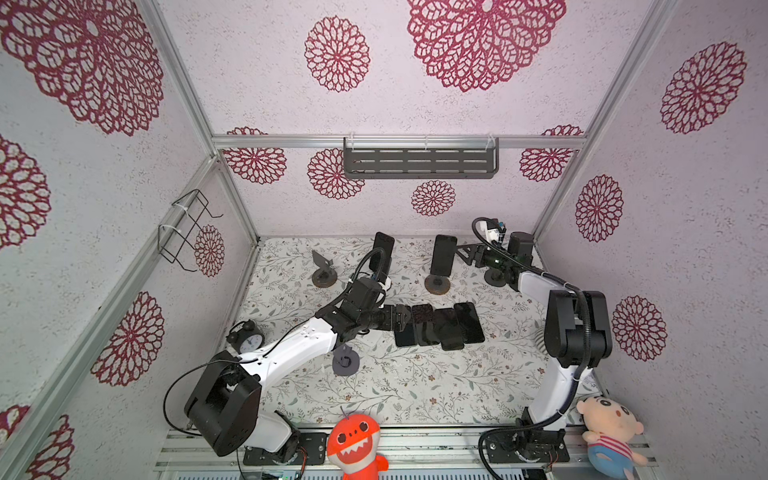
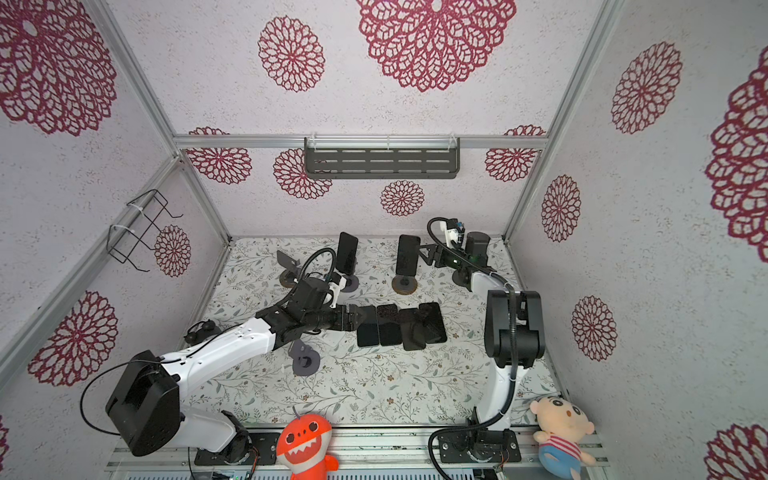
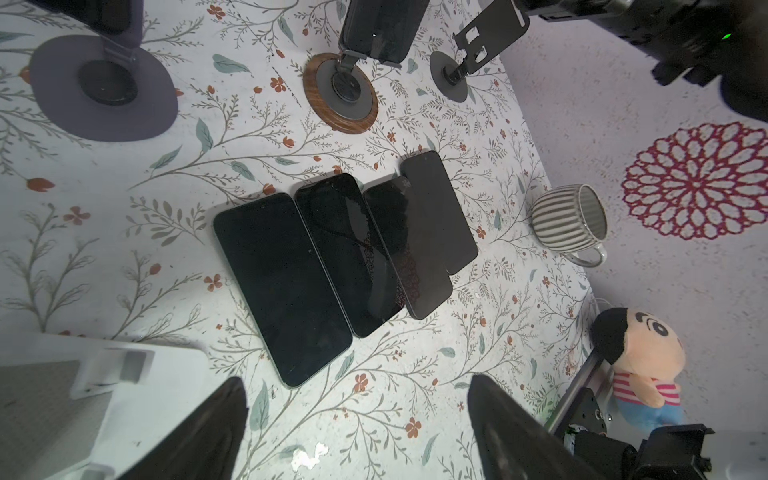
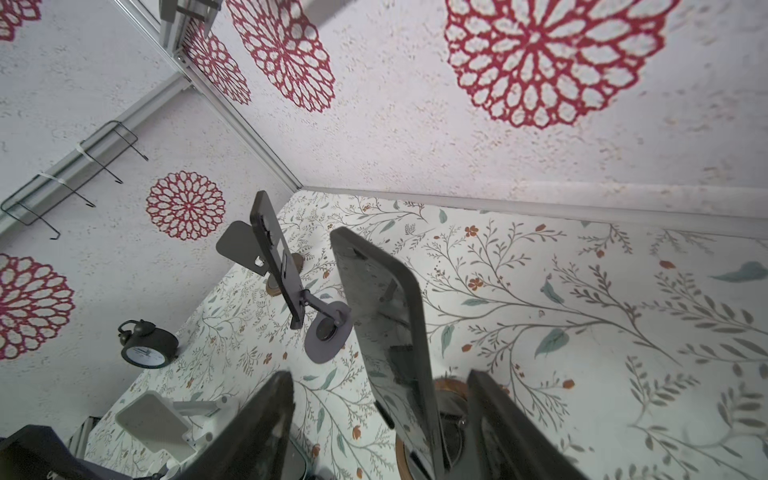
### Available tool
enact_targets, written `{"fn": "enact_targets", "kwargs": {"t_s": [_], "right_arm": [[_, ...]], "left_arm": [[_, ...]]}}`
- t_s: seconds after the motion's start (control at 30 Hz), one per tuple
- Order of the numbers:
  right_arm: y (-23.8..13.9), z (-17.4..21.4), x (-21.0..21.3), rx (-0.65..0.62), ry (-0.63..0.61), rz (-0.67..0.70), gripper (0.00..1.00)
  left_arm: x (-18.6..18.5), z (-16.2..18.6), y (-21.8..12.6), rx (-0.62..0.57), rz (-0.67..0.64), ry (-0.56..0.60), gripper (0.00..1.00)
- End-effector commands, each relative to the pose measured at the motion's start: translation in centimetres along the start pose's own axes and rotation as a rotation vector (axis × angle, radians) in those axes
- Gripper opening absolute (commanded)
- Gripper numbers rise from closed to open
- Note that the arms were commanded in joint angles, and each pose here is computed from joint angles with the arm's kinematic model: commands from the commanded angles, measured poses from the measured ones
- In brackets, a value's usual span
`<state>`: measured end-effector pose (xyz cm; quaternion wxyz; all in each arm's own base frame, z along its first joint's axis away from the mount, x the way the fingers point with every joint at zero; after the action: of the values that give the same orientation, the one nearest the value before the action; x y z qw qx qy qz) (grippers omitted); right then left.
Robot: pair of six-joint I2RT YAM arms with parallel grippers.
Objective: Remove the phone from the phone stand
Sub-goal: 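Move the right arm toward the back stands while the left gripper hovers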
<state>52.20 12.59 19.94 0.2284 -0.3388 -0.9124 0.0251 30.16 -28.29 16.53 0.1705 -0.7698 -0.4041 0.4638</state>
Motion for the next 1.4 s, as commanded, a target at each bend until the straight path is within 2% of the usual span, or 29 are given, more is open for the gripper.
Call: {"fn": "enact_targets", "kwargs": {"t_s": [0.0,0.17,0.37,0.8,0.97,1.03,1.1,1.37], "right_arm": [[0.2,-4.0,1.8,-0.117,-0.074,-0.113,0.69],[1.4,-4.1,0.7,-0.135,-0.035,-0.141,0.68],[1.7,-4.3,1.5,-0.161,-0.008,-0.217,0.65],[2.9,-2.9,1.6,-0.124,0.02,-0.26,0.55],[2.8,-2.6,1.6,-0.121,0.022,-0.262,0.44],[2.7,-2.8,1.7,-0.128,0.016,-0.258,0.43],[2.5,-2.9,1.8,-0.133,0.016,-0.254,0.34],[2.2,-3.2,1.8,-0.142,0.011,-0.248,0.22]], "left_arm": [[-0.9,0.0,-0.5,-0.014,0.037,0.011,0.87],[-1.1,0.4,-0.4,-0.002,0.063,0.008,0.87],[-0.8,0.8,0.3,0.015,0.059,0.003,0.87],[-0.5,0.7,0.7,0.024,0.034,-0.008,0.87],[-0.4,0.8,0.8,0.027,0.031,-0.01,0.87],[-0.5,0.7,0.8,0.027,0.033,-0.011,0.87],[-0.4,0.7,0.9,0.033,0.027,-0.012,0.87],[-0.1,0.9,1.1,0.04,0.012,-0.015,0.87]]}}
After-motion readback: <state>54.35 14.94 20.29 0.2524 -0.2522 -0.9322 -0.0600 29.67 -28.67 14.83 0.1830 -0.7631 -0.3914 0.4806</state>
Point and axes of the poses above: each gripper's point midway between its finger pads, its own y axis out along the fingers, its own x axis along the line the jaws close on, z = x × y, the point moved 1 cm from there along -y, back along the fingers, and after that the axes turned 8 degrees about -y, right-handed, at the moved point
